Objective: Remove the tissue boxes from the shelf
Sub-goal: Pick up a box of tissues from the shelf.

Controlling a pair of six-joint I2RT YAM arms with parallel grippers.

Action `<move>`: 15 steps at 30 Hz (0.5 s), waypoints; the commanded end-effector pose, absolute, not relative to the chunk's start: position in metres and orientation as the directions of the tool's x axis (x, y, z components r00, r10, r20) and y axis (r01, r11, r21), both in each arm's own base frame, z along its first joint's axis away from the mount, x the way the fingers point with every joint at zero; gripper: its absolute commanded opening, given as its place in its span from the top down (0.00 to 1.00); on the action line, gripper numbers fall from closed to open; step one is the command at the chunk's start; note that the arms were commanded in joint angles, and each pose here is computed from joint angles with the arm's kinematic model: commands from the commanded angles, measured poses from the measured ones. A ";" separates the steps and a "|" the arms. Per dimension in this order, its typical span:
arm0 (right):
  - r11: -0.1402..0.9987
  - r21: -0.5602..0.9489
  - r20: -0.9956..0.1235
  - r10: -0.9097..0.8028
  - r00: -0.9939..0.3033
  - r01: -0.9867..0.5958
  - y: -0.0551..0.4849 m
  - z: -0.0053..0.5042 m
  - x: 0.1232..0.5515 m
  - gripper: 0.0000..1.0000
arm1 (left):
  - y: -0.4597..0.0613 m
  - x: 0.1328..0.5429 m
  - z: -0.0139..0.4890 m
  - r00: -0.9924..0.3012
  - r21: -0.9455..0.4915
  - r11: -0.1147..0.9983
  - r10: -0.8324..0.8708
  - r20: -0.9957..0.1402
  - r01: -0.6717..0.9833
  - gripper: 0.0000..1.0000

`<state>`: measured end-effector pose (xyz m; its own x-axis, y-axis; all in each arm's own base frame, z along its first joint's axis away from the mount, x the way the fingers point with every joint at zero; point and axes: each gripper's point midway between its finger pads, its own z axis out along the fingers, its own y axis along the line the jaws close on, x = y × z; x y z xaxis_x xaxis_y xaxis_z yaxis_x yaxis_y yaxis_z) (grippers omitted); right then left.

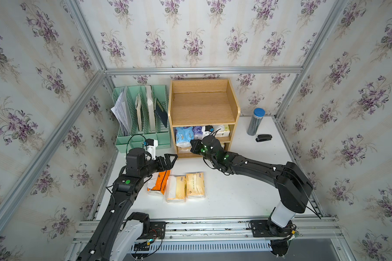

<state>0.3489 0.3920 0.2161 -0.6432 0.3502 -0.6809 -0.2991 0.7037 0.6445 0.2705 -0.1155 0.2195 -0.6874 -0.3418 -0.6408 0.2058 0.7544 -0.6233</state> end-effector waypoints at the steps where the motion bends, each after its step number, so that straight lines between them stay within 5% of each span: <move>1: 0.705 0.610 -0.708 0.280 -0.648 -0.362 0.392 0.215 0.338 1.00 | -0.123 0.273 0.233 -0.670 -0.678 0.697 -0.389 -0.632 0.234 0.01; 15: 0.660 0.621 -0.699 0.222 -0.680 -0.423 0.385 0.211 0.310 1.00 | -0.148 0.291 0.232 -0.682 -0.719 0.646 -0.405 -0.609 0.257 0.01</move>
<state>0.3177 0.3804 0.2067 -0.6725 0.2367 -0.7012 -0.3915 0.6903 0.6085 0.2823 -0.1424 0.2236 -0.7084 -0.3921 -0.5869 0.2272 0.6606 -0.7156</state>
